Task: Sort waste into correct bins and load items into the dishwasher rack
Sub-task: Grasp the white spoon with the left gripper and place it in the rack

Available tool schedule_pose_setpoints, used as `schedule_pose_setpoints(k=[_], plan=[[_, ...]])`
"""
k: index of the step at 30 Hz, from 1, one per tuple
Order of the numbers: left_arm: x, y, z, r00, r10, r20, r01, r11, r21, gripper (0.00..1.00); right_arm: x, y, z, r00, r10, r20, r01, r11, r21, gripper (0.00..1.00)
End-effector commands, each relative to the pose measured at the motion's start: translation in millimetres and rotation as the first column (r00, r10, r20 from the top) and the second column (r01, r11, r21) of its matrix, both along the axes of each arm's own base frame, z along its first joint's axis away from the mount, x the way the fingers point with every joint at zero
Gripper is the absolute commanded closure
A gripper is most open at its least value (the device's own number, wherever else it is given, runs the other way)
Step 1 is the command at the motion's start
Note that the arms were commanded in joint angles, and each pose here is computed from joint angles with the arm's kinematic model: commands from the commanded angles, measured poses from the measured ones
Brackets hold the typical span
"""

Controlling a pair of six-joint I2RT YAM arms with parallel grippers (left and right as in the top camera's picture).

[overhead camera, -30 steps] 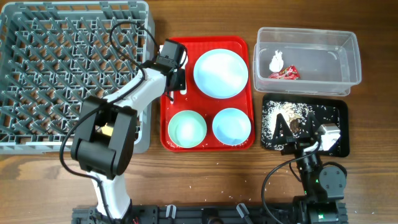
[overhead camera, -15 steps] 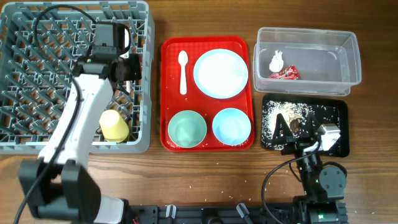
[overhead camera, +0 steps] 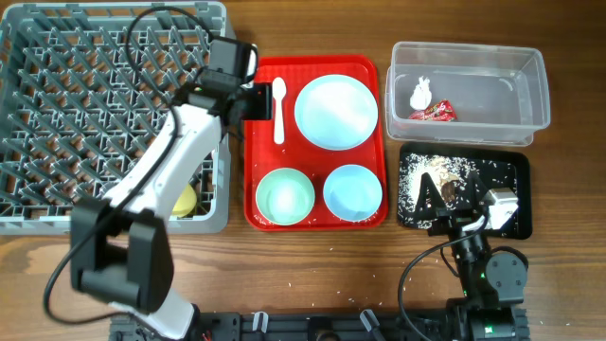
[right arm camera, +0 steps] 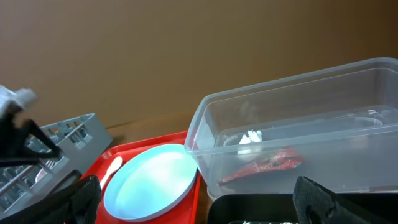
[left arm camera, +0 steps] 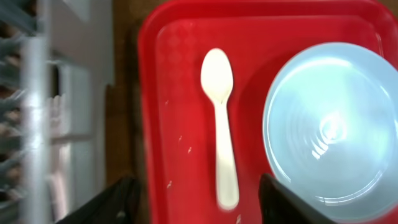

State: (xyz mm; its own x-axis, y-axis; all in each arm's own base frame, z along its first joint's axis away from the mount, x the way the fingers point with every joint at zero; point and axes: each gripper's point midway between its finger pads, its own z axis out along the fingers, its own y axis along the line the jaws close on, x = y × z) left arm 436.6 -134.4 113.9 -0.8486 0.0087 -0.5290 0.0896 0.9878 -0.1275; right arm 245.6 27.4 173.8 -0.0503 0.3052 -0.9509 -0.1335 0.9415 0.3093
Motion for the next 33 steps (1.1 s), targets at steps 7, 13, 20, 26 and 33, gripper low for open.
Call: schedule_pose_setpoints(k=[7,13,20,26,33], plan=[[15,-31,-113,0.992,-0.018,-0.121,0.018,1.0,0.002,0.37,-1,1,3,1.0,0.009,0.015,-0.009,1.0,0.01,0.0],[-2,-30,-148,0.979,0.016,-0.204,-0.002,0.998,0.07,0.91,-1,1,3,1.0,0.009,0.015,-0.009,1.0,0.011,0.0],[-14,-25,-99,0.978,0.055,-0.199,-0.046,0.998,0.05,0.96,-1,1,3,1.0,0.009,0.015,-0.009,1.0,0.01,0.0],[-23,-1,-12,0.992,0.104,-0.067,-0.097,0.991,0.096,0.96,-1,1,3,1.0,0.009,0.015,-0.009,1.0,0.01,0.0],[-33,98,33,0.983,0.182,0.025,-0.175,0.888,0.426,0.96,-1,1,3,1.0,0.008,0.015,-0.008,1.0,0.01,0.0]])
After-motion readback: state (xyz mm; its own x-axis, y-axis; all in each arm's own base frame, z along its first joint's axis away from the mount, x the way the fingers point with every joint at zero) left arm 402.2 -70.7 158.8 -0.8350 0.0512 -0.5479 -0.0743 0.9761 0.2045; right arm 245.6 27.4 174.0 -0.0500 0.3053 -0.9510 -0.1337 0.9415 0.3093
